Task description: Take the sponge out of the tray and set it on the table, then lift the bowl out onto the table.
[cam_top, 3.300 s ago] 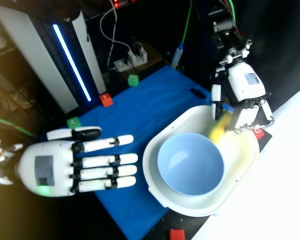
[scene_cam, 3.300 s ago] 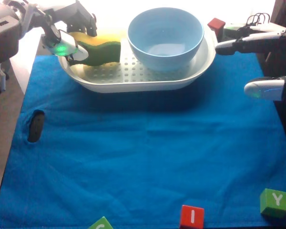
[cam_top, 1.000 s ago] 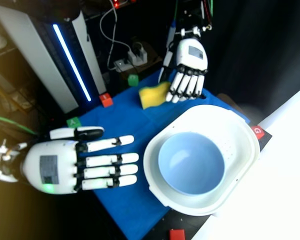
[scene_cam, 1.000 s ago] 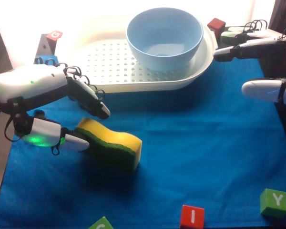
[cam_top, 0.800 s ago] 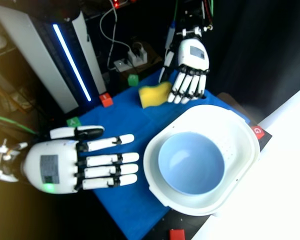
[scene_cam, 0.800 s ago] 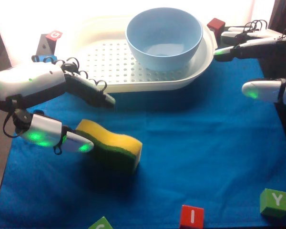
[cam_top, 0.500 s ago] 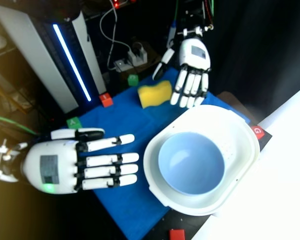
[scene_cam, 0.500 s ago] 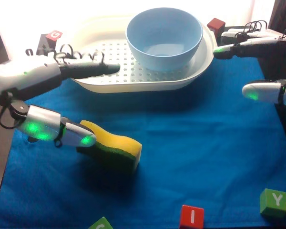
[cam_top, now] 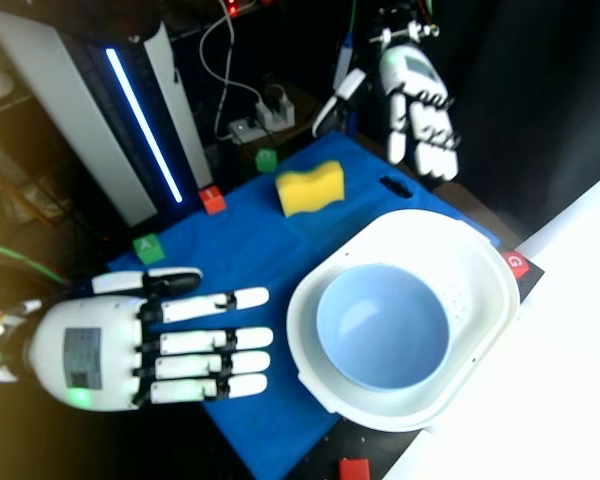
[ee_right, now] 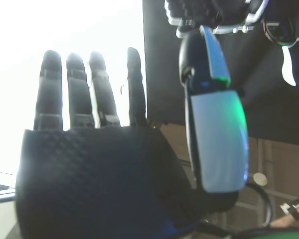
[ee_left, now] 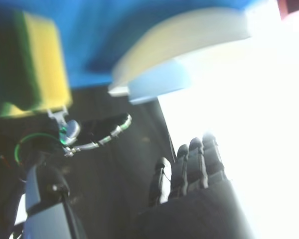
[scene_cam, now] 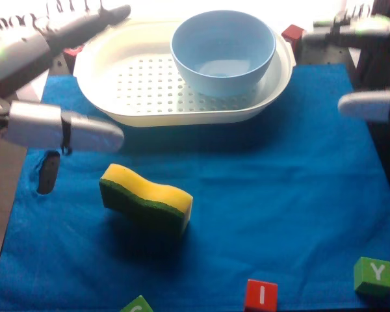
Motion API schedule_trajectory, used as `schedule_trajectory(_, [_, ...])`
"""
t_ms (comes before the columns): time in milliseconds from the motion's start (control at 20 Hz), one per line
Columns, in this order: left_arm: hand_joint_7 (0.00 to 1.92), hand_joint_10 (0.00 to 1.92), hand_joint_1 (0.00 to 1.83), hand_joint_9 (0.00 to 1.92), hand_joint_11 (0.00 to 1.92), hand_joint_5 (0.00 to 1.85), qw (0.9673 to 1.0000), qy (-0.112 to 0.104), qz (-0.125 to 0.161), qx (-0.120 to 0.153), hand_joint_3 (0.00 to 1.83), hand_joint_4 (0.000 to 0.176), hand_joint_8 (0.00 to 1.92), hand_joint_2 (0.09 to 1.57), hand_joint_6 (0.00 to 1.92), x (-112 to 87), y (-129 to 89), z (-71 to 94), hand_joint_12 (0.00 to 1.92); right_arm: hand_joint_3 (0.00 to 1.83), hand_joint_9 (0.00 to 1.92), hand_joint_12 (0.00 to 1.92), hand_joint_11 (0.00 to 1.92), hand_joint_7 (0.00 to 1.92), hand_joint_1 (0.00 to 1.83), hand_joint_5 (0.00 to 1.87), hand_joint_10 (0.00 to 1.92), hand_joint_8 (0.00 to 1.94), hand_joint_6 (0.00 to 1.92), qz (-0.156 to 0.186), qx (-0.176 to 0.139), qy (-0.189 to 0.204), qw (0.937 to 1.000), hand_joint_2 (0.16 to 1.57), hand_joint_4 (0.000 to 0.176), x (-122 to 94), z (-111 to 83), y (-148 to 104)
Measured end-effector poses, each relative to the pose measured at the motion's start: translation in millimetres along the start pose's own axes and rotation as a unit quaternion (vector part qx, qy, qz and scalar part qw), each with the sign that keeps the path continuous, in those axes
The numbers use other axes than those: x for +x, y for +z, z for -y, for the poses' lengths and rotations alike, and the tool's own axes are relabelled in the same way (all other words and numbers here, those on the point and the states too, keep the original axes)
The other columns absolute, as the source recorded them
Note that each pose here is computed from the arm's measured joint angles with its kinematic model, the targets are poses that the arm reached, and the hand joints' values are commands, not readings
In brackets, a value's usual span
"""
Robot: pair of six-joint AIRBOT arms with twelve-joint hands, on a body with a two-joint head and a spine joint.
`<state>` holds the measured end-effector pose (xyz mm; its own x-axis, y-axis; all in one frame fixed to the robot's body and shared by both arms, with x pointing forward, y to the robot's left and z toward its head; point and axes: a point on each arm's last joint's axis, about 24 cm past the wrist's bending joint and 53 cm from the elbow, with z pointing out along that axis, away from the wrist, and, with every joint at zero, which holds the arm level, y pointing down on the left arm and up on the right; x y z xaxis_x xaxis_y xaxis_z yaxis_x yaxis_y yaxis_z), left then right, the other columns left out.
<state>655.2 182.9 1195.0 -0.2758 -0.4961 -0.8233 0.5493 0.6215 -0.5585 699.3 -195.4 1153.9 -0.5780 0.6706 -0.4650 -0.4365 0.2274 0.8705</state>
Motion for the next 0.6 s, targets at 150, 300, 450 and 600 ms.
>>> schedule_trajectory(150, [0.04, 0.00, 0.64, 0.00, 0.00, 0.06, 0.9996, 0.007, 0.029, -0.002, 0.00, 0.121, 0.01, 0.83, 0.02, -13.3, -0.4, -0.7, 0.00, 0.00, 0.11, 0.27, 0.00, 0.20, 0.67, 0.38, 0.00, 0.01, 0.00, 0.005, -0.007, -0.017, 0.9998, 1.08, 0.137, -12.4, -9.9, 19.3])
schedule_trajectory(300, [0.08, 0.01, 0.65, 0.03, 0.02, 0.11, 0.9992, -0.005, 0.039, -0.005, 0.00, 0.104, 0.01, 0.84, 0.01, -10.6, 0.7, -3.3, 0.01, 0.00, 0.13, 0.51, 0.00, 0.21, 0.71, 0.40, 0.00, 0.00, 0.00, -0.015, -0.013, -0.043, 0.9989, 1.06, 0.164, -5.7, -16.8, 49.1])
schedule_trajectory(450, [0.05, 0.00, 0.65, 0.00, 0.00, 0.08, 0.9993, -0.012, 0.034, -0.013, 0.00, 0.087, 0.00, 0.85, 0.00, -1.6, 5.6, -10.3, 0.00, 0.00, 0.13, 0.32, 0.00, 0.22, 0.70, 0.43, 0.01, 0.00, 0.01, -0.036, 0.003, -0.042, 0.9985, 1.06, 0.146, 1.8, -6.5, 70.0])
schedule_trajectory(600, [0.04, 0.00, 0.69, 0.00, 0.00, 0.08, 0.9991, -0.019, 0.034, -0.017, 0.00, 0.096, 0.00, 0.82, 0.00, 2.2, 8.5, -14.0, 0.00, 0.00, 0.09, 0.19, 0.00, 0.18, 0.66, 0.41, 0.00, 0.00, 0.00, -0.041, 0.027, -0.061, 0.9969, 1.07, 0.172, -2.5, 1.0, 93.0])
